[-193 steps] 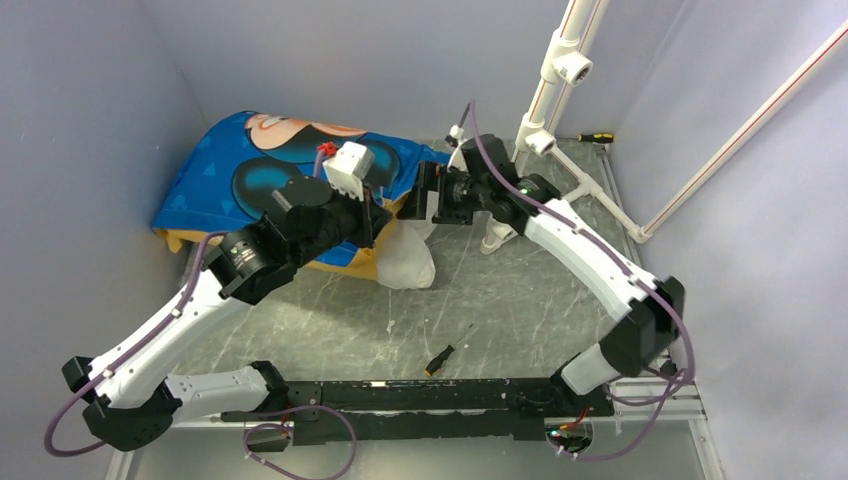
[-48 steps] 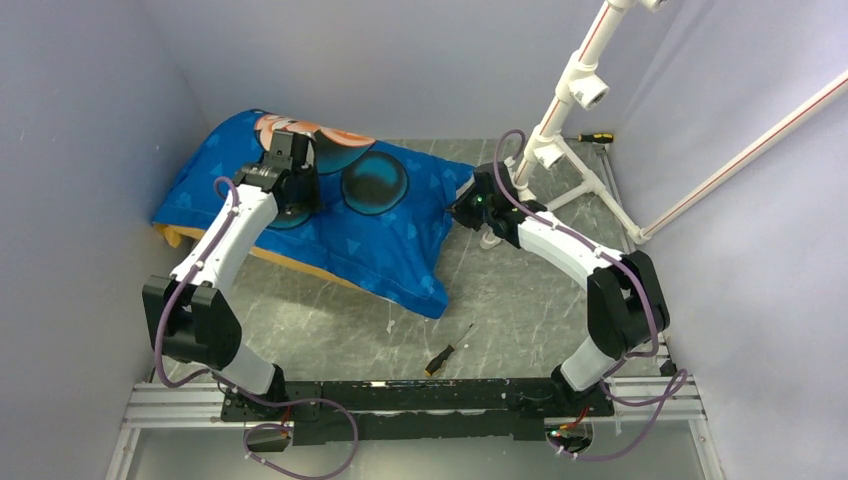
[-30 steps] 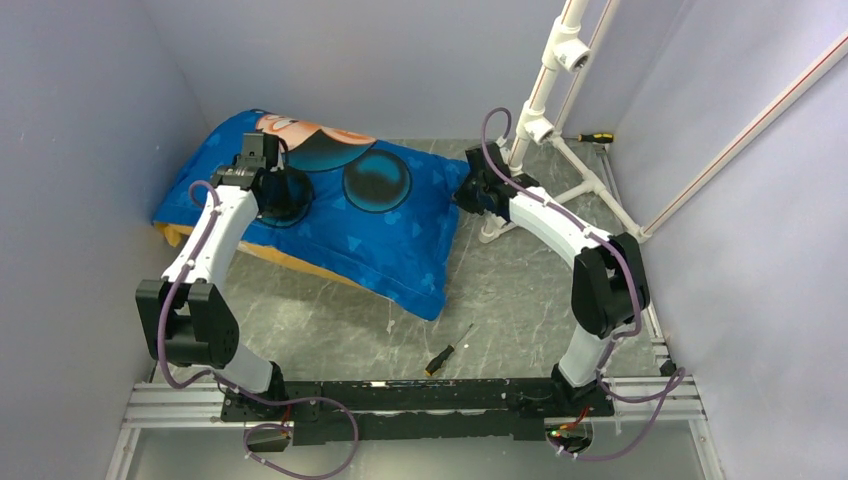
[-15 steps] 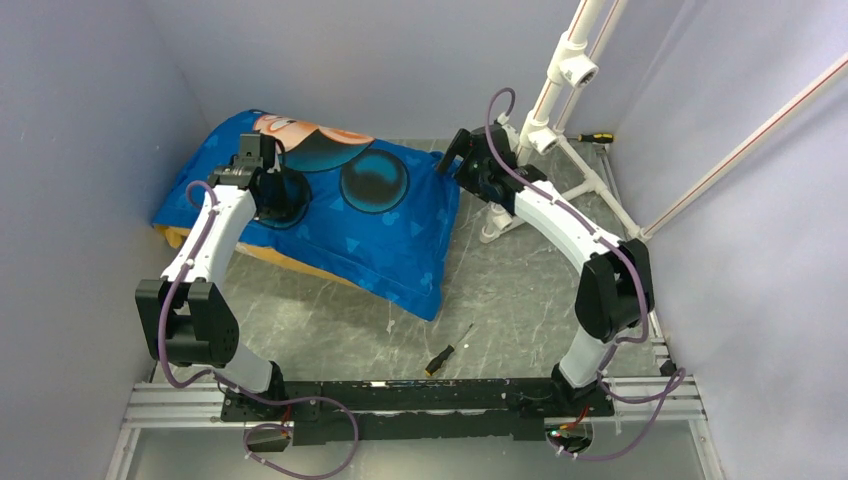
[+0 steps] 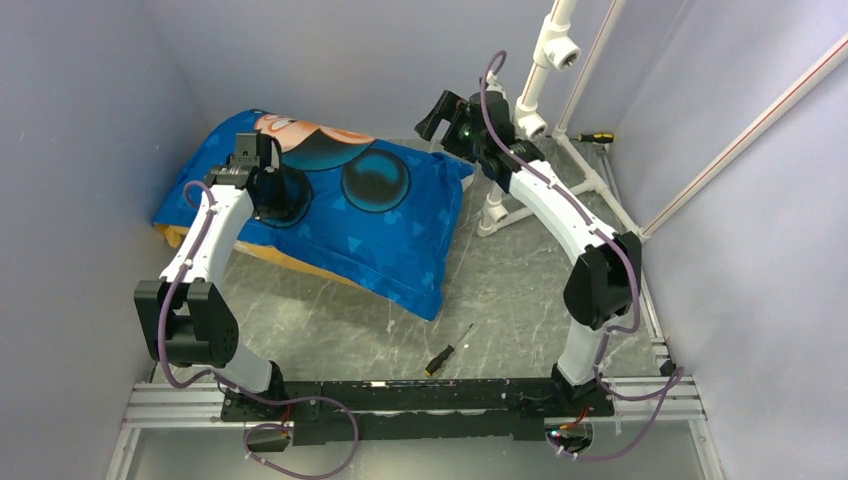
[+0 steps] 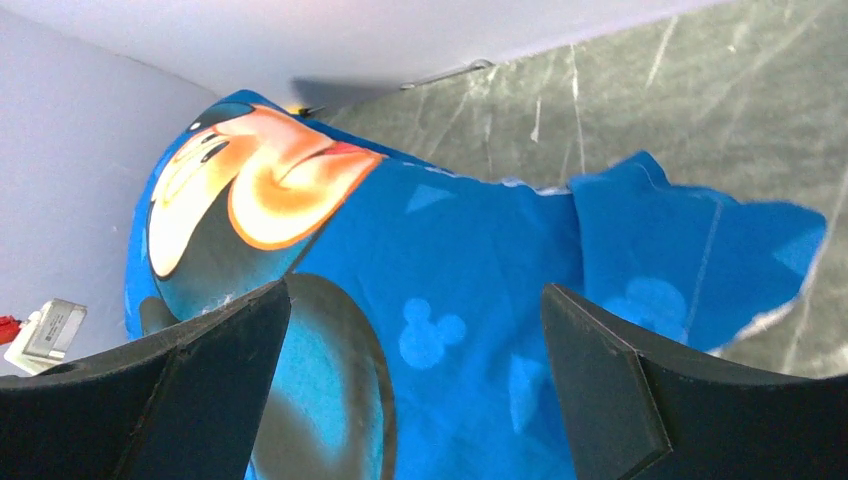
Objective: Put the pillow into the pillowcase
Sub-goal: Smooth out the pillow at the corner of the board.
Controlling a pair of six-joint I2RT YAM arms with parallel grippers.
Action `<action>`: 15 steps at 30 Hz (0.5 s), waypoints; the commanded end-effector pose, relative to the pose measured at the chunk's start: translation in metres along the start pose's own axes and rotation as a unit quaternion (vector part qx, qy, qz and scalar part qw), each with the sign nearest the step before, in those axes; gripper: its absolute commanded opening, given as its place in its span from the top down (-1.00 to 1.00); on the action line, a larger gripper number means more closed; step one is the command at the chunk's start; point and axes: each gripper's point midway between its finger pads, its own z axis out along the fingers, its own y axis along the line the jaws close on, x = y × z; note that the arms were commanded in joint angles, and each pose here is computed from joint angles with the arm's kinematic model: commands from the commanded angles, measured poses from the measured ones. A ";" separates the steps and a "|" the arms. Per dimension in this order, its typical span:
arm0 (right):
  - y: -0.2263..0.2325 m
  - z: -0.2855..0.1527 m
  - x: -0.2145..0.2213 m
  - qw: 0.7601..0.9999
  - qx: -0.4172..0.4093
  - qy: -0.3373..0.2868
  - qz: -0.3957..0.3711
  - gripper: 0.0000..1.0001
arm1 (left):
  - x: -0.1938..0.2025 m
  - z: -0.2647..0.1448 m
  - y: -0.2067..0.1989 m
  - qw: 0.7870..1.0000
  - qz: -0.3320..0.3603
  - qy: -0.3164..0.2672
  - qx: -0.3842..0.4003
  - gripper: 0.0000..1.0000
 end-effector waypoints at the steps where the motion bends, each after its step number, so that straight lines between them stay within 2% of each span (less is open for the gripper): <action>1: 0.034 0.012 -0.022 0.997 -0.064 -0.019 -0.045 -1.00 | -0.012 -0.011 -0.020 0.998 0.000 -0.018 0.056 1.00; 4: 0.028 0.036 -0.011 0.997 -0.052 0.006 -0.055 -1.00 | -0.010 -0.012 -0.025 0.998 -0.003 -0.016 0.068 1.00; 8: -0.010 0.062 0.020 0.997 0.020 0.056 -0.050 -1.00 | -0.012 -0.018 -0.030 0.996 0.000 -0.023 0.085 1.00; 11: -0.055 0.060 0.047 0.989 0.102 0.096 -0.049 -1.00 | -0.015 -0.025 -0.035 0.994 0.001 -0.034 0.102 1.00; 15: -0.104 0.041 0.079 0.977 0.172 0.124 -0.032 -1.00 | -0.017 -0.031 -0.043 0.991 -0.001 -0.041 0.124 1.00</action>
